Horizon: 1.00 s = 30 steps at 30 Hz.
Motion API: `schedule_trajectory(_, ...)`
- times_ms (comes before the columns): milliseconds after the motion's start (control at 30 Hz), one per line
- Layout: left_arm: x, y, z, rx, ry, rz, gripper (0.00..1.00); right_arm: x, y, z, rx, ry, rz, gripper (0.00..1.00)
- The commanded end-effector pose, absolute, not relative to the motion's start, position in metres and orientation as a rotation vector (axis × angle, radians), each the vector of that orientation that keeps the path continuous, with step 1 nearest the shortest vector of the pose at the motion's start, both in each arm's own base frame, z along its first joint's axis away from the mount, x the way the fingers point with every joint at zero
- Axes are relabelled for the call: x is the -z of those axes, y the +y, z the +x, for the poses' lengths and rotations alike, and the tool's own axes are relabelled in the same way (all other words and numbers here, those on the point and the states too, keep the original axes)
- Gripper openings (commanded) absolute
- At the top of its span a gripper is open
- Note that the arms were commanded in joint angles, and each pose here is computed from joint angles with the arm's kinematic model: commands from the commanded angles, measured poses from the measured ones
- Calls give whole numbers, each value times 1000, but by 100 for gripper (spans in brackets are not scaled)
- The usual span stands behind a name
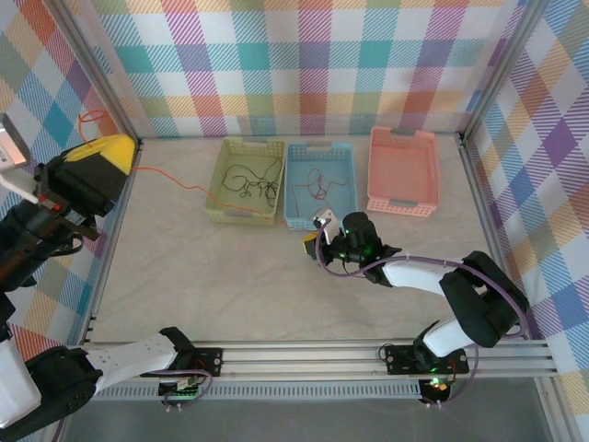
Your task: Untangle the cables
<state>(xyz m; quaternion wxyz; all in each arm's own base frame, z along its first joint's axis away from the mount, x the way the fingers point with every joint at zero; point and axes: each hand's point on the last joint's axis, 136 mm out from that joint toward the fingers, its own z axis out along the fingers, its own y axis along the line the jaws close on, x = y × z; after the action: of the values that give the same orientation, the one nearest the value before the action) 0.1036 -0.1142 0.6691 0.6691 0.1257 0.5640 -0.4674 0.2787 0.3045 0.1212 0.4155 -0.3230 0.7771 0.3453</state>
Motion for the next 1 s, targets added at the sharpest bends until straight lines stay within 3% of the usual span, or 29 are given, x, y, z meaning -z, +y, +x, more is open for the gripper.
schedule_trajectory(0, -667, -107, 105, 994, 1268, 279, 0, -123, 306, 285, -842, 1964, -794, 13)
schedule_trajectory(167, -647, -112, 115, 949, 1327, 284, 0, -125, 303, 286, -827, 1955, -774, 12)
schedule_trajectory(533, -525, -135, 165, 803, 1673, 243, 0, -133, 295, 287, -799, 1928, -738, 11)
schedule_trajectory(733, -541, -85, 166, 559, 1641, 141, 0, -109, 254, 320, -540, 2099, -503, 9)
schedule_trajectory(967, -580, -49, 140, 538, 1526, 92, 0, -91, 216, 339, -465, 2226, -266, 9)
